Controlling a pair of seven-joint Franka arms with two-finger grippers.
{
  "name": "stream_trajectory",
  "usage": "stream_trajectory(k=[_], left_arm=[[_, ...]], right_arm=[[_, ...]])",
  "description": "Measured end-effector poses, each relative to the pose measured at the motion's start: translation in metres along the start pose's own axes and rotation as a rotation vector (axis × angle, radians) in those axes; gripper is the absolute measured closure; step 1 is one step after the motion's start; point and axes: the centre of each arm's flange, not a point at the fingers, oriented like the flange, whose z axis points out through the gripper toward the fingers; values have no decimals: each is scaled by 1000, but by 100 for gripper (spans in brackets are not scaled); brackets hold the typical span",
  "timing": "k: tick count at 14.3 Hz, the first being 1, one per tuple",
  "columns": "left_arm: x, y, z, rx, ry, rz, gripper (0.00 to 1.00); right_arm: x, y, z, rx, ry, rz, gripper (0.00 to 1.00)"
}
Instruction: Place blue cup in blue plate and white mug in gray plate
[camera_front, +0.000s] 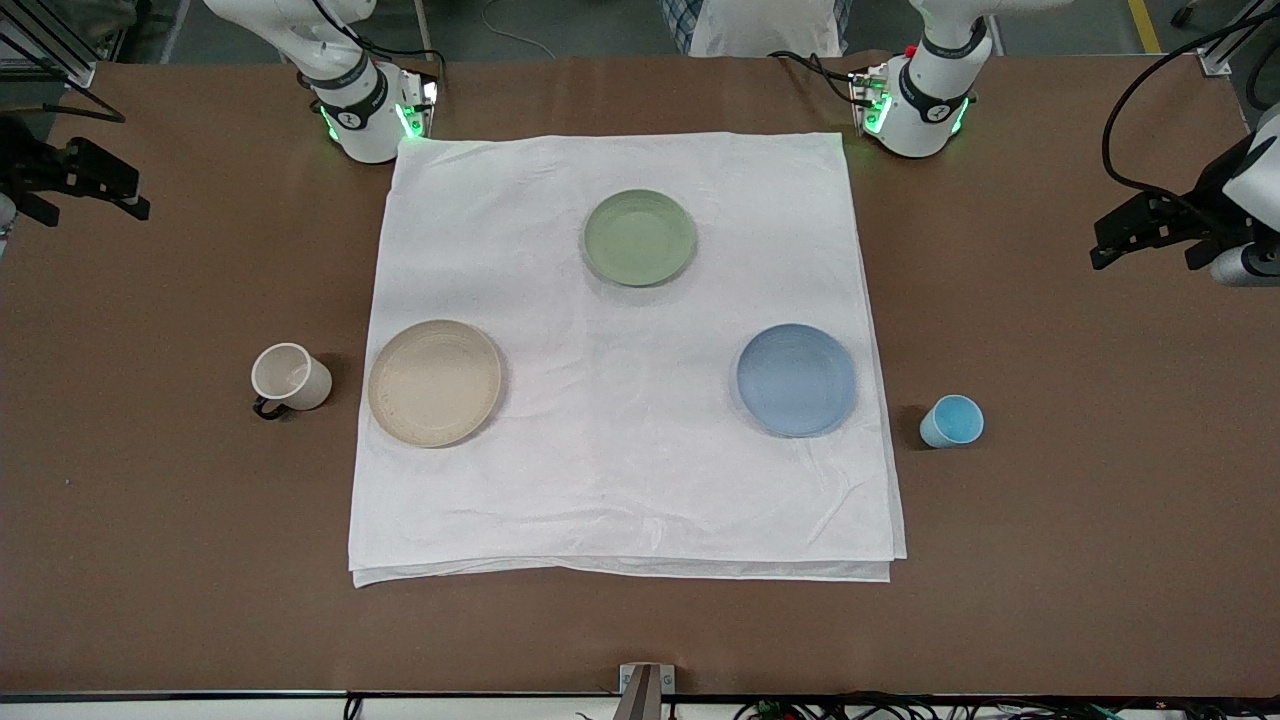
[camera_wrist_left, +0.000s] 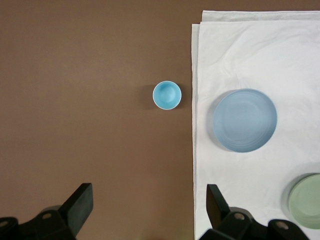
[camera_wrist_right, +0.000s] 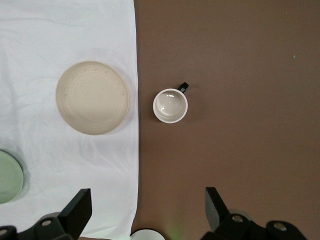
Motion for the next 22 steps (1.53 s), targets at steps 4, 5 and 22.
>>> stream_trajectory(k=[4, 5, 22], left_arm=[[0, 0, 0, 0, -2, 0, 0], [0, 0, 0, 0, -3, 0, 0], [95, -25, 333, -8, -29, -79, 2]], right_arm=[[0, 1, 0, 0, -1, 2, 0], [0, 1, 1, 1, -3, 2, 0], [133, 86, 229, -16, 33, 267, 0]])
